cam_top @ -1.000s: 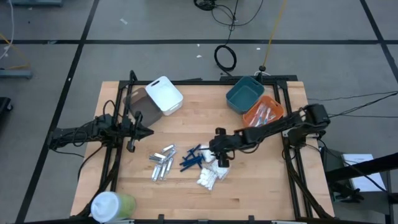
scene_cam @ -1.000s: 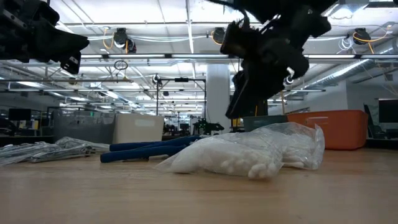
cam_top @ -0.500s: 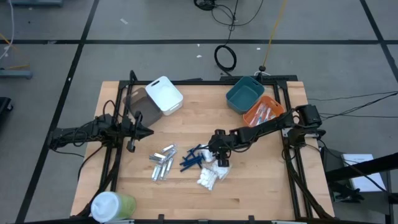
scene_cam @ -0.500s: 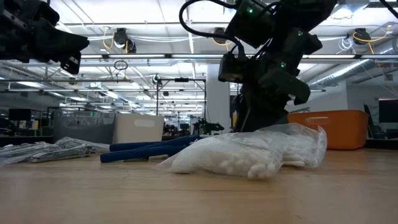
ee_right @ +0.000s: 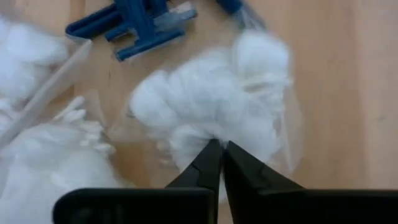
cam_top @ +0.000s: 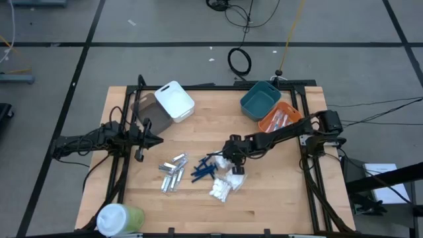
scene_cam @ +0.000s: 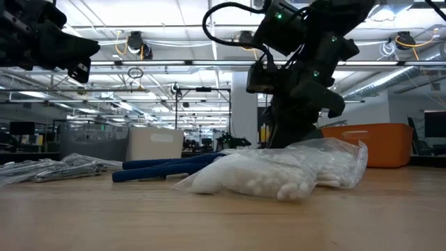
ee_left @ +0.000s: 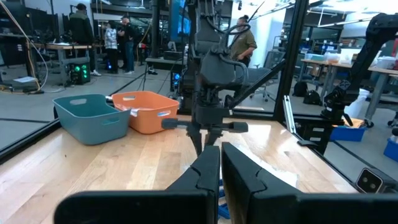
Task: Pick & Place Travel size toiletries
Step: Put the top cotton pack into the green bin
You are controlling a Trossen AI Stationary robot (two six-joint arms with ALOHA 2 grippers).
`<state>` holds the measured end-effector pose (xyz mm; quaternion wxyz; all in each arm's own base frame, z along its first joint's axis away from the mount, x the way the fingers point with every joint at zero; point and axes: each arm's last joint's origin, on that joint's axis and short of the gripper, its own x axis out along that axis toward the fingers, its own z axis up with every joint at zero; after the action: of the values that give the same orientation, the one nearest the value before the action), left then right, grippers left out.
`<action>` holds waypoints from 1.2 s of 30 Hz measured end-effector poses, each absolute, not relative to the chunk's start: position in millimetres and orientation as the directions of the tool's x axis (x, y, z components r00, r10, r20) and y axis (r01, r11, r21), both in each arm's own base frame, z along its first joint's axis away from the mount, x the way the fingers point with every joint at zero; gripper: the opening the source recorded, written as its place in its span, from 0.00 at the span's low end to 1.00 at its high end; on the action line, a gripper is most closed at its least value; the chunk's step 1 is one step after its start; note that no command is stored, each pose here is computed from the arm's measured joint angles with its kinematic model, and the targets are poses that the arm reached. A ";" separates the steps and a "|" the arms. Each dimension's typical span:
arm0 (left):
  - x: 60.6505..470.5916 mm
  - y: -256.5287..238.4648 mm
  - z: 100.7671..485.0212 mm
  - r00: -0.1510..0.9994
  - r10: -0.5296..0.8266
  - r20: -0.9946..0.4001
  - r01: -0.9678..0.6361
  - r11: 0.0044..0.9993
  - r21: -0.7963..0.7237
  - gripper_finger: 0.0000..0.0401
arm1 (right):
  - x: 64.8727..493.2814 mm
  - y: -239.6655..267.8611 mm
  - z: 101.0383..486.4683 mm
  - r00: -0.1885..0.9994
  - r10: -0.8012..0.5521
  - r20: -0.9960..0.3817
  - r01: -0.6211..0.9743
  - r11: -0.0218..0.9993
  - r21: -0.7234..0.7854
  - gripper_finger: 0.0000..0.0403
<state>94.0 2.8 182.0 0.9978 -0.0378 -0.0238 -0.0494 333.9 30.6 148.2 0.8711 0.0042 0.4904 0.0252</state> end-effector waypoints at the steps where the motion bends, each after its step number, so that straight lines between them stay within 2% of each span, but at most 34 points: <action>1: 94.0 2.8 181.9 0.994 -0.096 0.051 0.100 0.992 -0.073 0.04 | 333.3 30.0 152.4 0.530 0.048 -0.847 -0.040 0.999 0.032 0.02; 6: 94.0 2.8 181.9 0.994 -0.096 0.051 0.100 0.992 -0.073 0.04 | 325.6 25.2 188.6 0.623 0.039 -0.781 -0.038 0.999 0.019 0.01; 10: 94.0 2.8 181.9 0.994 -0.097 0.051 0.100 0.992 -0.073 0.04 | 313.3 17.7 223.1 0.705 -0.019 -0.709 0.010 1.000 -0.017 0.00; 15: 94.0 2.8 182.0 0.994 -0.096 0.051 0.100 0.992 -0.073 0.04 | 287.3 -1.4 258.3 0.731 -0.186 -0.657 0.156 0.982 -0.104 0.00; 20: 94.0 2.8 181.9 0.994 -0.097 0.051 0.100 0.992 -0.073 0.04 | 257.8 -29.7 278.3 0.640 -0.439 -0.630 0.394 0.892 -0.221 0.00; 25: 94.0 2.8 182.0 0.994 -0.097 0.051 0.100 0.992 -0.073 0.04 | 235.5 -60.4 285.9 0.516 -0.587 -0.624 0.558 0.783 -0.275 0.00; 36: 94.0 2.8 181.9 0.994 -0.097 0.051 0.100 0.992 -0.073 0.04 | 201.1 -118.0 253.7 0.283 -0.686 -0.670 0.717 0.616 -0.328 0.00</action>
<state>94.0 2.8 181.9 0.9978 -0.0378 -0.0236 -0.0493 201.1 -118.0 253.7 0.8007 0.0185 0.4083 -0.4380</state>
